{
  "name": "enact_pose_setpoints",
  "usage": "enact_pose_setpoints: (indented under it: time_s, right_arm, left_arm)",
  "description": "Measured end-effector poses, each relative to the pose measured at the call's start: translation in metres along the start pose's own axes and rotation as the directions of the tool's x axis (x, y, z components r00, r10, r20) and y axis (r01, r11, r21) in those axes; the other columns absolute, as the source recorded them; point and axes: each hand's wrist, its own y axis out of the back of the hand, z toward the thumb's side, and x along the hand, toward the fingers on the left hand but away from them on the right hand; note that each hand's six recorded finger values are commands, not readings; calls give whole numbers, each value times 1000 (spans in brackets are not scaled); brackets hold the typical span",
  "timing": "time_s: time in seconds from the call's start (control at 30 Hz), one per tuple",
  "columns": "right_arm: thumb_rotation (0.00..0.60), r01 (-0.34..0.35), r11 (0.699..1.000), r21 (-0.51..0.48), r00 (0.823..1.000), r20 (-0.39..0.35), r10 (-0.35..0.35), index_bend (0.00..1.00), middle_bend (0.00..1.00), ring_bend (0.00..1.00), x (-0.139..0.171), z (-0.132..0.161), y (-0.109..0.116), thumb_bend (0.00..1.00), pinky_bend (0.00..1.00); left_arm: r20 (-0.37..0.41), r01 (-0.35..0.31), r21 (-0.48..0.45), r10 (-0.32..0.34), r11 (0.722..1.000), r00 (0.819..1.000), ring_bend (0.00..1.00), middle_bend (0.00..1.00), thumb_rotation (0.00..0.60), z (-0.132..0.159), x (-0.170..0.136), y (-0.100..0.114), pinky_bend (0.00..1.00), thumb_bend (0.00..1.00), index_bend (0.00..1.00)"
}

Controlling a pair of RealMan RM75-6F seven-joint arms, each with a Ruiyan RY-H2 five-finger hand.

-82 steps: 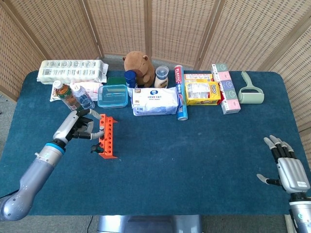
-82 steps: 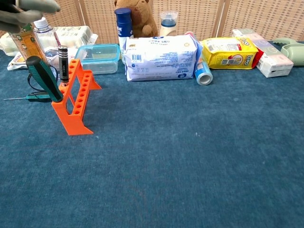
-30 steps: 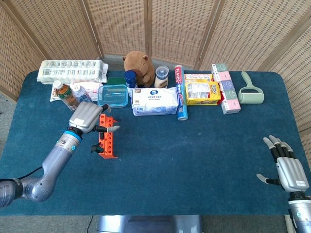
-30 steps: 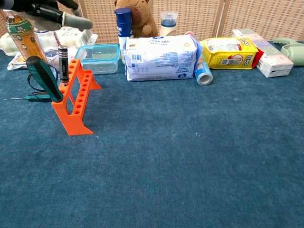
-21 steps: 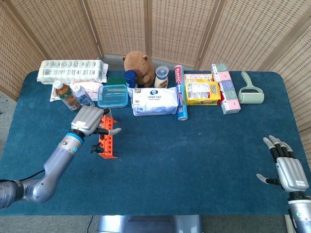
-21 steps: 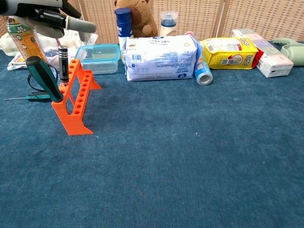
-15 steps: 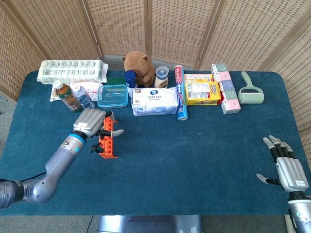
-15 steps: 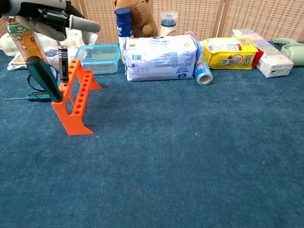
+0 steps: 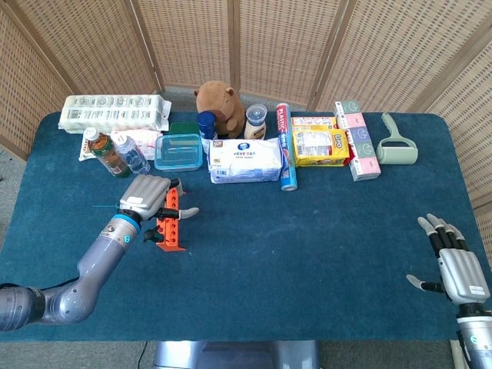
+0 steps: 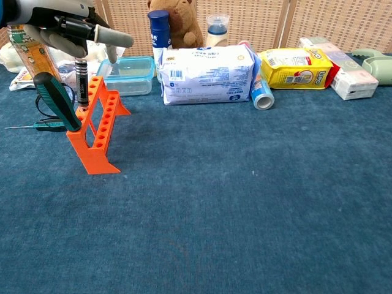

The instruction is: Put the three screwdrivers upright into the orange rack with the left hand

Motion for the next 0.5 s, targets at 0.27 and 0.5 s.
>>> enact_pose_setpoints:
  time_s: [0.27, 0.5]
  right_arm:
    - [600, 2, 1000, -2, 1000, -4, -2, 0, 30, 3, 1, 1, 1, 17, 19]
    - [600, 4, 1000, -2, 1000, -4, -4, 0, 29, 3, 1, 1, 1, 17, 19]
  left_arm:
    - [-56, 48, -19, -49, 999, 997, 1000, 1000, 0, -5, -8, 1, 1000, 0, 374]
    - [-67, 62, -36, -64, 997, 996, 1000, 1000, 0, -5, -13, 2, 1000, 0, 374]
